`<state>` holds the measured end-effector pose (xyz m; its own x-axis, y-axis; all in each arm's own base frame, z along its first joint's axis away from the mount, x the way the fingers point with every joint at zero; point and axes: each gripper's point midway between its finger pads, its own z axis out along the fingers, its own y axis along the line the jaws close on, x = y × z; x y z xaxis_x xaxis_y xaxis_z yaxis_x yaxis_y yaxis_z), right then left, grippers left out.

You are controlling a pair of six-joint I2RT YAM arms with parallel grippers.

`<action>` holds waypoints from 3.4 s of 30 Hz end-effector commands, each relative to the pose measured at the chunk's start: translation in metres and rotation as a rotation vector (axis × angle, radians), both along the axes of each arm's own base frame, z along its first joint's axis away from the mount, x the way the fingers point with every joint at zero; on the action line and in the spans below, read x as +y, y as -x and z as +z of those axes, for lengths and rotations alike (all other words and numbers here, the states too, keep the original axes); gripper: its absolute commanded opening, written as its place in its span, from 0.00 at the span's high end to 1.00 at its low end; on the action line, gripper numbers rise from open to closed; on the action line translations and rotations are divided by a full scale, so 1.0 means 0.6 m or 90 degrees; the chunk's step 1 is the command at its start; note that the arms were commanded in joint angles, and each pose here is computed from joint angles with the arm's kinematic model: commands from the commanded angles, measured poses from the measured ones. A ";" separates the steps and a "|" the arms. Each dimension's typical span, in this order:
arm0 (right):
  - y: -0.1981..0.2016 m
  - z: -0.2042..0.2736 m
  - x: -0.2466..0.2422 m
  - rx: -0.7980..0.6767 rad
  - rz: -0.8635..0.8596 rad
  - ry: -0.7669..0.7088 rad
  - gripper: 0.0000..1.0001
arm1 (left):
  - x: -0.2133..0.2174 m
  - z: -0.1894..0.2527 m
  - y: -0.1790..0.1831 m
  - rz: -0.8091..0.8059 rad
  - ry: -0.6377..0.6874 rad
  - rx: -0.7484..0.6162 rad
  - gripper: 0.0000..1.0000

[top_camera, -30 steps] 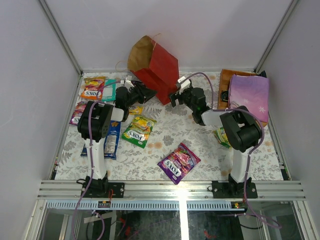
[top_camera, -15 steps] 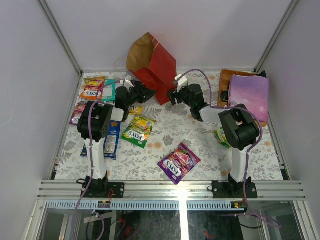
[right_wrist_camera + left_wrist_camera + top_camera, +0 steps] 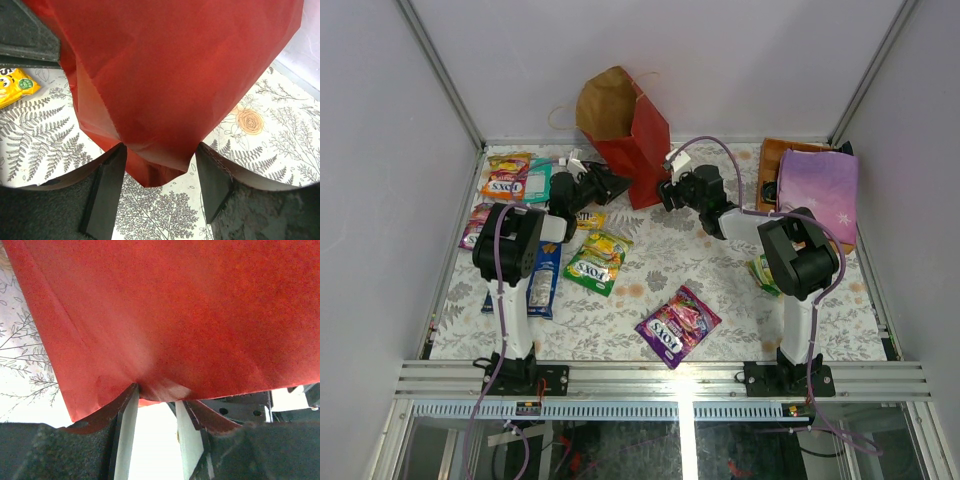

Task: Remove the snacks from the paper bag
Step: Adjust the paper bag at the center of the board.

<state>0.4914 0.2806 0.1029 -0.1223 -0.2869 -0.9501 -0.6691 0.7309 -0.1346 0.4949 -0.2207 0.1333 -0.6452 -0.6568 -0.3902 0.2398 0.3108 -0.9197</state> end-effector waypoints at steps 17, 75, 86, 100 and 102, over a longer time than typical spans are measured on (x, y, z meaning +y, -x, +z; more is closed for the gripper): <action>-0.011 0.035 0.064 -0.021 0.090 -0.076 0.28 | -0.014 0.053 0.014 -0.025 0.002 -0.053 0.66; 0.113 0.073 -0.045 0.009 -0.033 -0.348 0.08 | 0.043 -0.004 0.086 0.014 -0.270 -0.054 0.63; 0.106 0.005 0.072 0.039 0.032 -0.207 0.05 | 0.100 -0.012 0.095 0.106 -0.384 -0.061 0.01; 0.046 0.028 0.089 0.022 0.010 -0.183 0.10 | 0.097 0.038 0.010 0.124 -0.426 -0.114 0.00; 0.039 0.037 0.092 0.017 0.018 -0.188 0.12 | 0.095 0.047 -0.002 0.124 -0.429 -0.127 0.04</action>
<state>0.4491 0.3325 0.0905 -0.2324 -0.0258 -0.9723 -0.6822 0.7169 0.1441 0.4781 -0.1639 0.1493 -0.4645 -0.3658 -0.8065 0.2358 0.8267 -0.5108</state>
